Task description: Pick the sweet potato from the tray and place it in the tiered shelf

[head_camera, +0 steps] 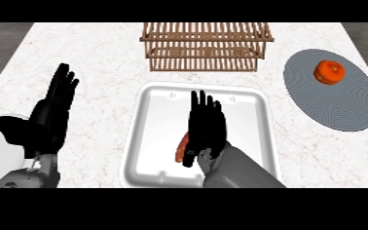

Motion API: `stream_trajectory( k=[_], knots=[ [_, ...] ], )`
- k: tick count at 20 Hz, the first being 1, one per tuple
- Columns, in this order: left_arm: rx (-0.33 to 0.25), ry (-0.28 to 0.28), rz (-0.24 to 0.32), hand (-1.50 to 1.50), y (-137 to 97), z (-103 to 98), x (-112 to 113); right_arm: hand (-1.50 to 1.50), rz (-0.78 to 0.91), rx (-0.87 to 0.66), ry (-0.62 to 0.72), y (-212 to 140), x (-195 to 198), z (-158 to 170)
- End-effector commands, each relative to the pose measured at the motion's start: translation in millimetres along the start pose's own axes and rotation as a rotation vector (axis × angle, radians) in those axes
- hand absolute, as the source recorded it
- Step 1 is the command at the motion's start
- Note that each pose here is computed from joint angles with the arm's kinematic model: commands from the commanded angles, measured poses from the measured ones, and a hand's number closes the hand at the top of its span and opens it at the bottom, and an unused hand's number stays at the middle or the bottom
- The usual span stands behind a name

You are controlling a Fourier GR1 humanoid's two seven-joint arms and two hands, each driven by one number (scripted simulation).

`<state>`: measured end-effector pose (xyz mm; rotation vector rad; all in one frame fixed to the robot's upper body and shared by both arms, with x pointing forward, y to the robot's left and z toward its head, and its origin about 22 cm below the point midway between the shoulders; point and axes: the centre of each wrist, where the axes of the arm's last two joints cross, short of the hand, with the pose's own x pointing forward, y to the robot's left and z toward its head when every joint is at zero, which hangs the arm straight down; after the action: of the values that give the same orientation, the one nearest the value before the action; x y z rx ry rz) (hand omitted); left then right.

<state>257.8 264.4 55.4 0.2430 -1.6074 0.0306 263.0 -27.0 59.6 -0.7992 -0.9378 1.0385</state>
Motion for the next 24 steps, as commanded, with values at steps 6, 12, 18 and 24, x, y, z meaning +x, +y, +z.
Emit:
stream_trajectory(
  k=[6,12,18,24],
  knots=[
    [-0.009,-0.002,0.009,0.00,11.7,-7.8,2.2,-1.50,-0.033,0.052,0.156,16.5,2.8,-14.0],
    [-0.017,-0.004,0.008,0.00,-14.2,10.6,2.0,1.50,0.085,0.056,0.093,34.1,-0.3,-15.1],
    [0.009,-0.004,0.006,0.00,4.4,0.2,-1.4,1.50,0.122,-0.066,0.042,21.3,11.6,-14.0],
    [-0.007,0.004,0.010,0.00,-0.5,-4.3,12.0,1.50,0.149,-0.042,-0.017,45.4,24.9,-19.1]
  ],
)
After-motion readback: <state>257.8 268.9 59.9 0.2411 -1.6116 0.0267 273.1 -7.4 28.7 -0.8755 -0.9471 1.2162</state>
